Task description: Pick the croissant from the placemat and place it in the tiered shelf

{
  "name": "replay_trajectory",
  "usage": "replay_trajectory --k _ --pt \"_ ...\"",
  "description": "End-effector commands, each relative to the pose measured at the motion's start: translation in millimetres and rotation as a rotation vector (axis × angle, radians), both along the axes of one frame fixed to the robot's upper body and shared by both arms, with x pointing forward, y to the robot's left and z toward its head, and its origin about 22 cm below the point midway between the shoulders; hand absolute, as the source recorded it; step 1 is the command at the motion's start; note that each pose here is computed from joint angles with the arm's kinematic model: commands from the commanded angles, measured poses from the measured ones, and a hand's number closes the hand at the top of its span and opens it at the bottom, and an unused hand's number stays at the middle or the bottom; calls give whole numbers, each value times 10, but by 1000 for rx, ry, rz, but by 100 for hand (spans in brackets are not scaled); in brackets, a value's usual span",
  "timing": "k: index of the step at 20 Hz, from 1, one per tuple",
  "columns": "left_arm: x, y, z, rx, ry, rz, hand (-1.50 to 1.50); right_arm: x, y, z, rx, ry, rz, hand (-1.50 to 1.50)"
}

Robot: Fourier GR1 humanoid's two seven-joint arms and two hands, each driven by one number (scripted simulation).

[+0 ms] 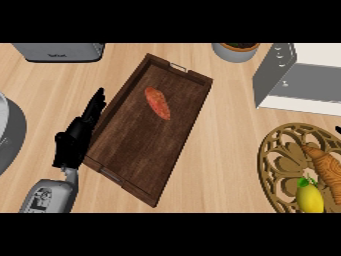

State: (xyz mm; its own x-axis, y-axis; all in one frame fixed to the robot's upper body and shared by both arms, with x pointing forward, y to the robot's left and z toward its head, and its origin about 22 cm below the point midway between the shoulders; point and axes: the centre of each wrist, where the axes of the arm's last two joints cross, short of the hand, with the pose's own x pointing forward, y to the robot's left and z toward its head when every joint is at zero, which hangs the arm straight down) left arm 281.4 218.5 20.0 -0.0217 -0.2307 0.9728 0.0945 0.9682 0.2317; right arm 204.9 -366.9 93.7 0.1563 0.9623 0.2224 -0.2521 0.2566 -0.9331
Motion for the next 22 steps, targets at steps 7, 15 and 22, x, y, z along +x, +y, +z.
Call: replay_trajectory --k 7,15,22 --pt "-110 63 -76 5 -14 4 0 183 -12 -204 -48 17 -19 -150" --pt "-80 -89 -32 3 -7 -4 0 25 -159 -561 -38 19 -15 -150" --pt "24 142 -44 -17 -5 13 0 177 -155 -609 -25 57 -24 -150"
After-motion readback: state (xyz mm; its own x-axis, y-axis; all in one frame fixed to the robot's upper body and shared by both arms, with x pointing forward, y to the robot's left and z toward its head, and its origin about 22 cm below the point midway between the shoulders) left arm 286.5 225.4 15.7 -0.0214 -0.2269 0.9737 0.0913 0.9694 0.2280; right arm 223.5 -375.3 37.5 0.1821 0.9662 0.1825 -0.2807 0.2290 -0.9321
